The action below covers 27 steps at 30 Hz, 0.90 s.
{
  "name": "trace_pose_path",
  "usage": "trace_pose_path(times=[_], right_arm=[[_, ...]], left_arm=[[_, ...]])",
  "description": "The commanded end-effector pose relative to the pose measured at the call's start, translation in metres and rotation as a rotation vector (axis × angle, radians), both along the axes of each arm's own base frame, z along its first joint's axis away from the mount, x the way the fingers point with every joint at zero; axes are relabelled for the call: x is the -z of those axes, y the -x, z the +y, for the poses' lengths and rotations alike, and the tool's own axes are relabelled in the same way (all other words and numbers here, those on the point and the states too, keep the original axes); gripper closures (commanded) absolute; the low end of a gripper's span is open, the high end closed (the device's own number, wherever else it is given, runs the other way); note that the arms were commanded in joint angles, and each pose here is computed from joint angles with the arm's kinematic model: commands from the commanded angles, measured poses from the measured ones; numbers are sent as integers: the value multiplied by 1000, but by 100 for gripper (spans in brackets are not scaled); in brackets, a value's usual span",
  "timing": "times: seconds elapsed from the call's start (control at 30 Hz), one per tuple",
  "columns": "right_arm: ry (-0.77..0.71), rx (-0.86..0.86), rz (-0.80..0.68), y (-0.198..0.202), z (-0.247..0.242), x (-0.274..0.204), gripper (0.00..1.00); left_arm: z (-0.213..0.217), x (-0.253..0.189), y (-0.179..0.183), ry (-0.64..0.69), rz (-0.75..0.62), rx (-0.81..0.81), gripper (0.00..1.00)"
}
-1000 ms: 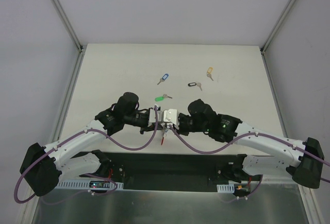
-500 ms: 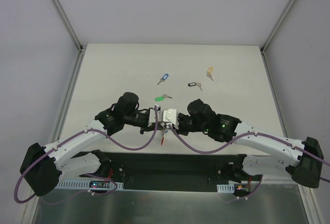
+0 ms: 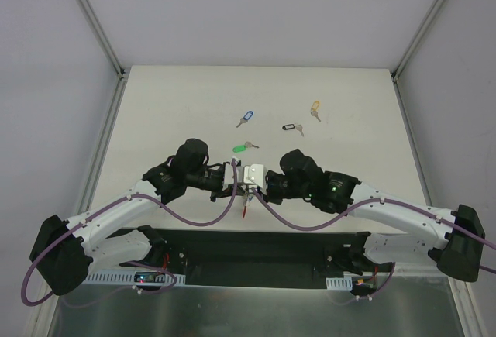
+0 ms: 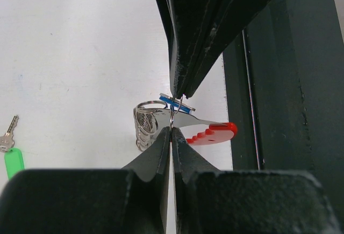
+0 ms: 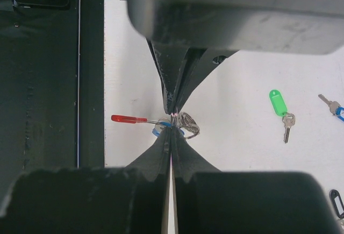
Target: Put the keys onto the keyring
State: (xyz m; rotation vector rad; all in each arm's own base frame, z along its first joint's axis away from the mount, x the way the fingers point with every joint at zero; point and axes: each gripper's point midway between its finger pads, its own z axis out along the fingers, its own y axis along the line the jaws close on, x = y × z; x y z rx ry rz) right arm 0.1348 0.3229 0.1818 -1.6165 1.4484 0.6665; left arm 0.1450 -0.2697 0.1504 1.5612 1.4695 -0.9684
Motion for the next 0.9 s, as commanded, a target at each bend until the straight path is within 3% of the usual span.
trace_pose_path(times=[0.0, 0.5, 0.87], right_arm=[[-32, -1, -5, -2, 8, -11, 99], [-37, -10, 38, -6, 8, -9, 99], [-30, -16, 66, -13, 4, -12, 99]], left_arm=[[-6, -14, 2, 35, -19, 31, 100], [-7, -16, 20, 75, -15, 124, 100], [-8, -8, 29, 26, -17, 155, 100]])
